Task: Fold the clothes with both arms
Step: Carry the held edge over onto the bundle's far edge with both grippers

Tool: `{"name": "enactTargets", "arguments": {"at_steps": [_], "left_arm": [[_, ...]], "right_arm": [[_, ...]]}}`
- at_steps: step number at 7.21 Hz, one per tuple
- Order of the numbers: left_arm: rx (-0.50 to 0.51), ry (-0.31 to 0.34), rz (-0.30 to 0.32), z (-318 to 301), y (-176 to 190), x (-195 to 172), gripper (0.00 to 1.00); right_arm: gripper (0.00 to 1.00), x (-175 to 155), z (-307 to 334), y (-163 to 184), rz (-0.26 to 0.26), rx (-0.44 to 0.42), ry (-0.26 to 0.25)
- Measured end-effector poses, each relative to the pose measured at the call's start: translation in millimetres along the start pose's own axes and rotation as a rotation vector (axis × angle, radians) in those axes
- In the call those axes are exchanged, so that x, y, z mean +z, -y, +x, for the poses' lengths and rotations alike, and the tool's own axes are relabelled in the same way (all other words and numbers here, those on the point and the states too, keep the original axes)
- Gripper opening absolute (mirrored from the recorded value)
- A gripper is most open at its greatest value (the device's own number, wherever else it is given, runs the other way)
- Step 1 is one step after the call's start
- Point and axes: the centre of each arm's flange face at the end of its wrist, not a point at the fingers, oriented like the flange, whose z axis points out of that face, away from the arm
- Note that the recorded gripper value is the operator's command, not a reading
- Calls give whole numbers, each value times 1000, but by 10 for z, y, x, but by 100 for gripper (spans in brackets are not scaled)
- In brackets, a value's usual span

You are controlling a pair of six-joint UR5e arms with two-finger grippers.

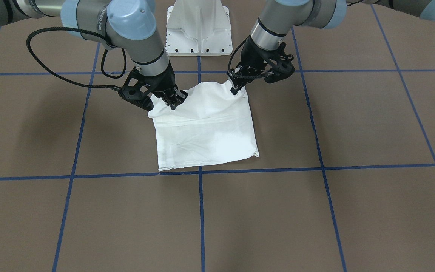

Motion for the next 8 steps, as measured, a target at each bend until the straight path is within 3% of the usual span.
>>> {"name": "enactTargets", "arguments": {"at_steps": [3, 6, 7, 8], "left_arm": [[-6, -5, 61, 76, 536, 190, 0], [3, -10, 80, 173, 715, 275, 0], [6, -15, 80, 201, 728, 287, 0], [7, -20, 80, 223, 736, 281, 33]], "right_arm": [[0, 108, -233, 253, 24, 22, -30], [0, 129, -376, 429, 41, 45, -44], [28, 107, -423, 468, 45, 48, -37], [99, 93, -451, 500, 47, 48, -27]]}}
